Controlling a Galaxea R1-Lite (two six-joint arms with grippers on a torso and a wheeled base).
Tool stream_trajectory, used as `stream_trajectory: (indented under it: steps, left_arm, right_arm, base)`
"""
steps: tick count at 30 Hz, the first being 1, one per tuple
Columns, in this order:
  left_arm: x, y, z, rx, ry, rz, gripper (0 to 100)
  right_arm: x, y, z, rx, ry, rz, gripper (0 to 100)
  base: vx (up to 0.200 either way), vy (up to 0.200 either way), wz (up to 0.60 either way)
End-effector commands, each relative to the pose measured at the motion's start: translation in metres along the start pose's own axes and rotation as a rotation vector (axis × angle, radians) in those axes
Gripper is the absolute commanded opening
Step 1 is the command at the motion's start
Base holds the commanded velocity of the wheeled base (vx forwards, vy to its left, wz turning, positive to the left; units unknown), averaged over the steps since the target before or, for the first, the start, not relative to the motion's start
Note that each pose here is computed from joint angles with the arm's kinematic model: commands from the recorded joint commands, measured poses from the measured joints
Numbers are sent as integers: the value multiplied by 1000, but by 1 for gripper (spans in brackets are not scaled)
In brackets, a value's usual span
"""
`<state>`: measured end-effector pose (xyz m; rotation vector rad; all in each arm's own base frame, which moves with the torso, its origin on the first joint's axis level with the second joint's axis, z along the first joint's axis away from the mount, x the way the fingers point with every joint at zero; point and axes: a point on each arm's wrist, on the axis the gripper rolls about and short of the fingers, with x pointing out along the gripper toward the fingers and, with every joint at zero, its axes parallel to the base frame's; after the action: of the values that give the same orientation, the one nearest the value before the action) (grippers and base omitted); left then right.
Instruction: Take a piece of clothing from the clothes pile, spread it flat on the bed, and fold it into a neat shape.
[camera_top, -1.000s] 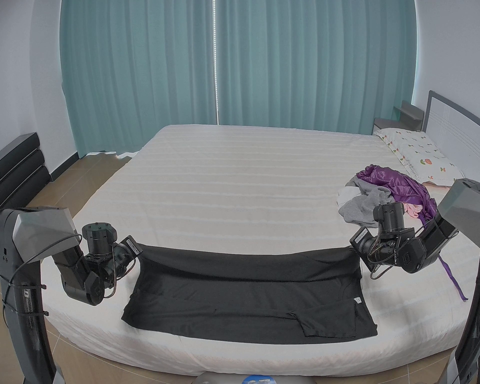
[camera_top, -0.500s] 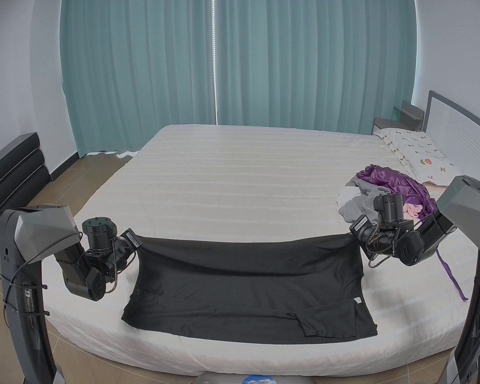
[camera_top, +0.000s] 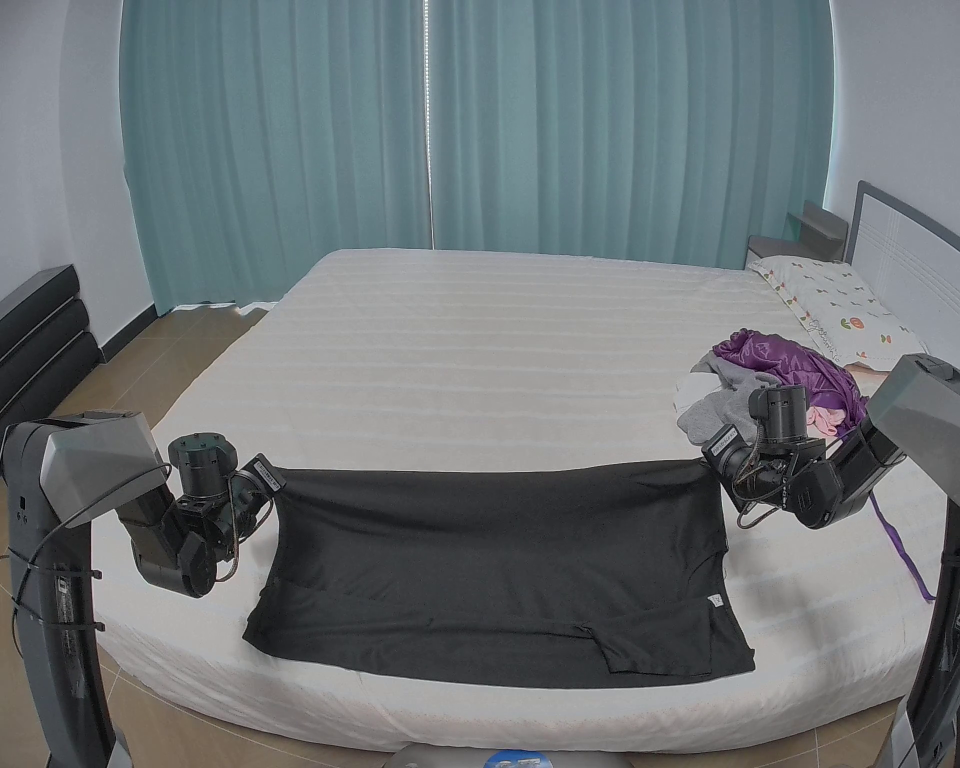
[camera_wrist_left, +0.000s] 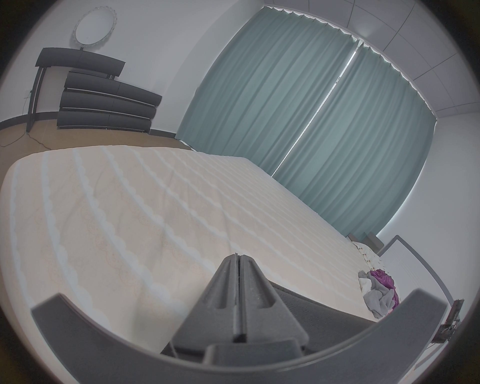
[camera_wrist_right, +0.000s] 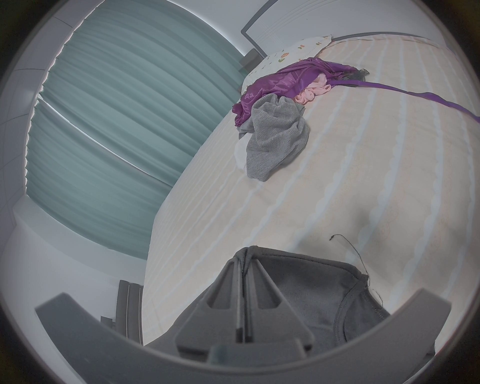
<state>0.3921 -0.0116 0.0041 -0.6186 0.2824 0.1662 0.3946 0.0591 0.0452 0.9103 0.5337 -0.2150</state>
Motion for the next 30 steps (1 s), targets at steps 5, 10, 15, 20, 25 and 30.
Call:
stream_trajectory:
  steps: [5, 10, 15, 20, 25, 30]
  left_arm:
    - [2, 0, 5, -2, -16, -1, 0]
    - [3, 5, -1, 0, 3, 15, 0]
    - [5, 11, -10, 26, 31, 33, 0]
    - [-2, 15, -13, 40, 49, 48, 0]
    - [-2, 11, -1, 33, 12, 32, 0]
    - [7, 6, 4, 28, -18, 5, 0]
  right_arm:
    - [1, -3, -3, 0, 8, -8, 0]
    - [3, -5, -5, 2, 18, -14, 0]
    - [1, -9, -7, -2, 33, -26, 0]
    - [-5, -14, -7, 0, 38, -38, 0]
    - [-13, -5, 8, 17, 6, -1, 0]
    - [-9, -4, 9, 16, -1, 5, 0]
  base:
    - [0, 0, 0]
    - [0, 0, 0]
    - [0, 0, 0]
    - [0, 0, 0]
    - [0, 0, 0]
    - [0, 0, 0]
